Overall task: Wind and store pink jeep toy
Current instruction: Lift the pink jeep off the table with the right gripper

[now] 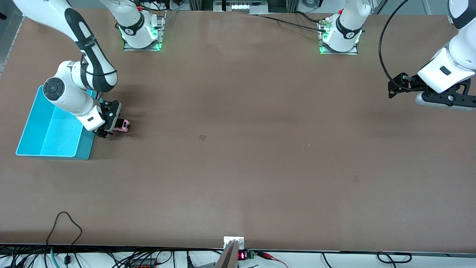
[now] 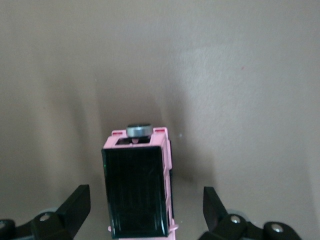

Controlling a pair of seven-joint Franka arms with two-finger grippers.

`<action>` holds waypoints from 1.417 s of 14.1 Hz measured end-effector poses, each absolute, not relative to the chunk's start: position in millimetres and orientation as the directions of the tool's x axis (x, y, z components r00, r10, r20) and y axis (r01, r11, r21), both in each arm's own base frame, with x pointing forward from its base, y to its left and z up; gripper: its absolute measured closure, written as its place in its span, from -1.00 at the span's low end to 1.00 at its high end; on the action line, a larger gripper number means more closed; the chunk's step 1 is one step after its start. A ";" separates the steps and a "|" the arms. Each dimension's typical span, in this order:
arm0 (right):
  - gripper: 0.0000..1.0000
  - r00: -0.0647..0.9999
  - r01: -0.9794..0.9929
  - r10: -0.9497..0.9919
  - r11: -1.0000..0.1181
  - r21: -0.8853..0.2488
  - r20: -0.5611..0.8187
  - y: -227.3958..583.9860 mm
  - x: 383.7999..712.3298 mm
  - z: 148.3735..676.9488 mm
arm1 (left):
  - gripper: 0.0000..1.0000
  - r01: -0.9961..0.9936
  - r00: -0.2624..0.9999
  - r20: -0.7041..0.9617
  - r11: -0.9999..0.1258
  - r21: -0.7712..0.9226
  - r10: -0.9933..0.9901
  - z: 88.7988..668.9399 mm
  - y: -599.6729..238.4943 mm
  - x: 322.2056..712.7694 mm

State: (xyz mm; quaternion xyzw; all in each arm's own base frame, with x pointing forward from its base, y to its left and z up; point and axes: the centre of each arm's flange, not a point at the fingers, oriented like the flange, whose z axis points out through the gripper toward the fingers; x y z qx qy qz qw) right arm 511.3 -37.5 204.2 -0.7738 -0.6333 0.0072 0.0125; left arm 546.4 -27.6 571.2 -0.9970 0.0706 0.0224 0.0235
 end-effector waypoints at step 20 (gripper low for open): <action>0.00 0.820 0.571 0.571 -0.821 0.009 0.046 -4.4 526.7 335.4 | -1.00 -0.144 0.989 -0.048 -0.989 -0.044 -0.142 571.2 -28.6 546.3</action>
